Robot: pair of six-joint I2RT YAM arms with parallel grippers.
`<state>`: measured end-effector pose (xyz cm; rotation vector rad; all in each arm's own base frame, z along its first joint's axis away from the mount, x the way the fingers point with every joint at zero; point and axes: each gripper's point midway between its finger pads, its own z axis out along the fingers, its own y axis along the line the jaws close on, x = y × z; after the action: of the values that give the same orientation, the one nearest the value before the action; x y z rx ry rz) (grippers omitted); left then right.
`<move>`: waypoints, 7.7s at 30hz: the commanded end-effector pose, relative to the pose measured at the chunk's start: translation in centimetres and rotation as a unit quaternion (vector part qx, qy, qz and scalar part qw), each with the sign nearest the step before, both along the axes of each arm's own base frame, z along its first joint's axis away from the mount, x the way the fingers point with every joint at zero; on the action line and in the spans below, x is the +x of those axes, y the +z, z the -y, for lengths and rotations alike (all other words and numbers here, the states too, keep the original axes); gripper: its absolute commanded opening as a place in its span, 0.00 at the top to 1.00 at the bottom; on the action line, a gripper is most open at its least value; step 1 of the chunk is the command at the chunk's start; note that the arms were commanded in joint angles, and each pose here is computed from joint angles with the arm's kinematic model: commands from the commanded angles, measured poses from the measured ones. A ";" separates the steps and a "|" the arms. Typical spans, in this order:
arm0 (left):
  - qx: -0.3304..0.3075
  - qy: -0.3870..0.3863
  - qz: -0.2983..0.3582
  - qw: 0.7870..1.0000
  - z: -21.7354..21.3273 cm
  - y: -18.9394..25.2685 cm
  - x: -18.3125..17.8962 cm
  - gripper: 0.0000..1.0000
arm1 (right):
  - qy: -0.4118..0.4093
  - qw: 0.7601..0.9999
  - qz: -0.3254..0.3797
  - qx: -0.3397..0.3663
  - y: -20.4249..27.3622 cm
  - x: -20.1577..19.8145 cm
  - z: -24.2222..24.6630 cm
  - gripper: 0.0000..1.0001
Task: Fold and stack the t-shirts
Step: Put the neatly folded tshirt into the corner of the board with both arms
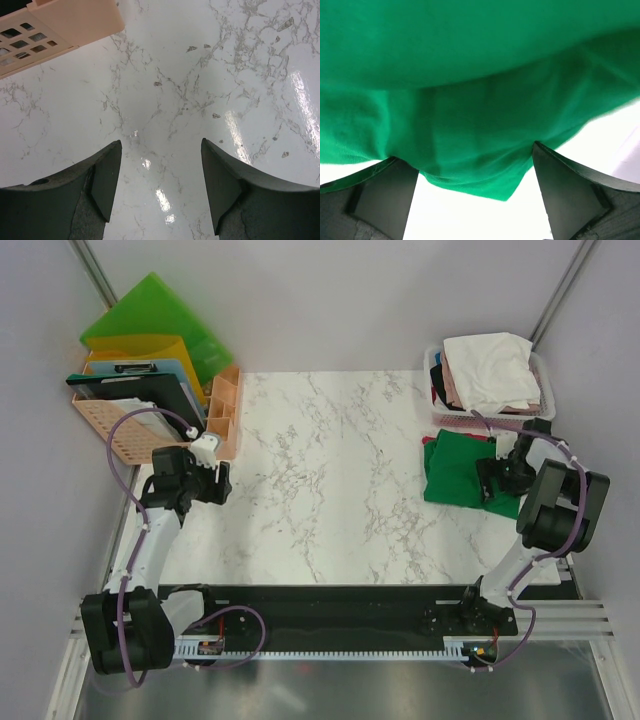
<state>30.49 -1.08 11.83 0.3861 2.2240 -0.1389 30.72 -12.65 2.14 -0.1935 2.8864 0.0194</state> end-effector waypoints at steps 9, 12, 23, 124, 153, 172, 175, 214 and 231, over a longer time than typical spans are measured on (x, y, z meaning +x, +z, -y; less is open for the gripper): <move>0.008 -0.011 0.025 1.000 -0.1 0.8 0.8 0.28 | -0.024 0.991 0.053 -0.121 2.8 4.9 6.6 0.02; 0.018 -0.011 0.028 0.999 -0.3 0.7 0.5 0.28 | -0.019 0.993 0.057 -0.098 2.7 3.5 5.1 0.02; 0.004 -0.015 0.013 1.000 0.1 -0.1 0.4 0.28 | 0.013 0.973 0.230 -0.020 15.7 -0.3 -2.2 0.02; -0.076 -0.030 0.064 0.995 0.1 5.4 0.3 0.30 | -0.015 0.907 0.416 0.058 32.8 3.1 -5.4 0.02; -0.055 0.053 0.199 0.977 -5.0 13.1 -2.2 0.19 | -0.180 0.898 0.400 0.034 20.6 0.5 -0.4 0.02; -0.030 0.069 0.152 0.986 -5.3 13.9 -4.1 0.00 | -0.162 0.907 0.388 0.036 18.9 -0.2 -1.1 0.02; -0.068 0.059 0.115 0.989 -4.4 14.3 -4.1 0.00 | -0.160 0.909 0.384 0.037 18.5 -0.3 -1.2 0.02; -0.040 0.240 0.167 0.955 -9.7 17.0 -3.7 0.00 | -0.154 0.919 0.361 0.046 16.8 -0.3 -1.4 0.02; 0.017 0.206 0.161 0.965 -5.1 15.8 3.1 0.00 | -0.148 0.920 0.359 0.046 16.5 -0.2 -1.8 0.02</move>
<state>31.92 4.84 24.32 -0.0002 2.0492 0.1342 30.18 -11.02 18.14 0.2511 2.1700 0.0251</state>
